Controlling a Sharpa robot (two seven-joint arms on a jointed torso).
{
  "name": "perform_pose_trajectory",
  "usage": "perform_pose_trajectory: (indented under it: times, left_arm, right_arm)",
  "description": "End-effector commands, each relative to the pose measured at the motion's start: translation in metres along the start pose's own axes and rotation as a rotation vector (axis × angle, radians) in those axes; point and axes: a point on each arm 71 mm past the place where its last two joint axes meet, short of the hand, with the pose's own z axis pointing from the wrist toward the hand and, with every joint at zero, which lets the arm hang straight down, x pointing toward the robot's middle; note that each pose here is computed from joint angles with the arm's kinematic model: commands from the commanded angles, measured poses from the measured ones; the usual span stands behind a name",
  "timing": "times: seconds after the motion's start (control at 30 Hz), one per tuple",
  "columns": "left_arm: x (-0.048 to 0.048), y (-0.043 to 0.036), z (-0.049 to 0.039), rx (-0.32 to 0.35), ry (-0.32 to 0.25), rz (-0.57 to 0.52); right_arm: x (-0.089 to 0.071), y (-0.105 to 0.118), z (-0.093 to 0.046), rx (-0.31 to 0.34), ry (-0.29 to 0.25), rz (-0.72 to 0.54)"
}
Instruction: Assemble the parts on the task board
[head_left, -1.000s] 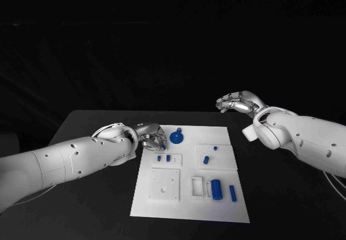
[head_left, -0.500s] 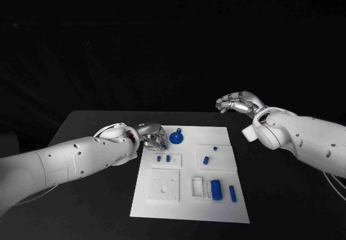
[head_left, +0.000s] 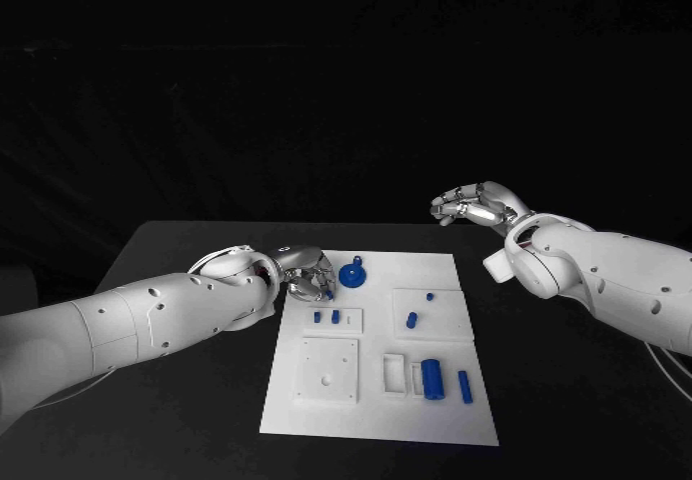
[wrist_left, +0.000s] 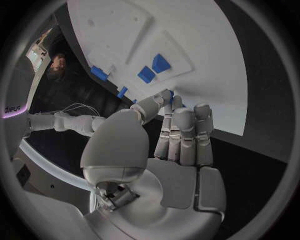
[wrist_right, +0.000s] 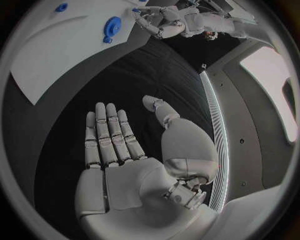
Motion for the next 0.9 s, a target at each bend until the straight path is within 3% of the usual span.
perform_pose_trajectory:
  times: [0.03,0.27,0.9]
  left_arm:
    - [0.0028,-0.0023,0.0009,0.002,0.034,0.024]
    - [0.0047,-0.0081,0.0025,0.013,0.042,0.035]
    - [0.0068,-0.0136,0.0052,0.023,0.057,0.095]
  right_arm:
    - [0.0,0.001,0.0,-0.004,0.001,0.001]
    - [0.0,0.001,0.0,-0.004,0.001,0.002]
    - [0.0,0.001,0.0,-0.004,0.001,0.001]
